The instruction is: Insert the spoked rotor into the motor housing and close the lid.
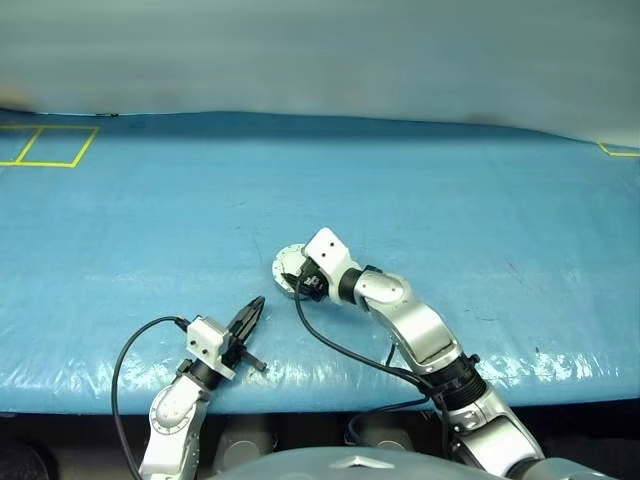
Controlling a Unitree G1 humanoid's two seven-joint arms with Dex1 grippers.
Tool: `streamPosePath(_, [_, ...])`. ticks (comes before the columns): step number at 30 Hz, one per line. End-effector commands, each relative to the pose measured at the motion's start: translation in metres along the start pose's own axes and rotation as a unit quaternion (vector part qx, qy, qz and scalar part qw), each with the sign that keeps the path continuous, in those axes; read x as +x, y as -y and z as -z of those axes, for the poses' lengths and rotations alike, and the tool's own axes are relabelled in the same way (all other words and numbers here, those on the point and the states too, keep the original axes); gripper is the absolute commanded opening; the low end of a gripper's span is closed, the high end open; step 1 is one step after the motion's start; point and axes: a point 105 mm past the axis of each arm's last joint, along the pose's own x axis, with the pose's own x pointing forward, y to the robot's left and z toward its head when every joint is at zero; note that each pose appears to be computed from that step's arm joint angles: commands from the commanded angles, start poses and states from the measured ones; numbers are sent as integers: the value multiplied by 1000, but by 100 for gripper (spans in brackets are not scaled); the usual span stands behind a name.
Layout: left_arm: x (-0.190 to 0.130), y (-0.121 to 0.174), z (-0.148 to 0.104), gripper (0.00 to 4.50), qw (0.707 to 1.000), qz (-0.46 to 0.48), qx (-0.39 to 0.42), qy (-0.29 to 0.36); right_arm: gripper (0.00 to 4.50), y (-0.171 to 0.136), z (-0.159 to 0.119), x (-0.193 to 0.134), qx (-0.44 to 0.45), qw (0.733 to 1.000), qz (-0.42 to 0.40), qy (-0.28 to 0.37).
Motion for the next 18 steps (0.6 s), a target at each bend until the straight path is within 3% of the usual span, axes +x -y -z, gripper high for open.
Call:
streamPosePath(1, [8,-18,-9,0,996,-49,-68,-44,304,2,32,-3,32,998,10,-61])
streamPosePath(4, [19,-19,-28,0,989,-20,-138,-43,304,0,33,-2,34,997,7,-62])
streamPosePath(12, [53,-15,-59,0,983,23,-174,-62,304,-4,34,-1,38,997,3,-62])
streamPosePath(18, [71,-10,-54,0,975,29,-184,-124,304,-5,35,0,38,997,5,-62])
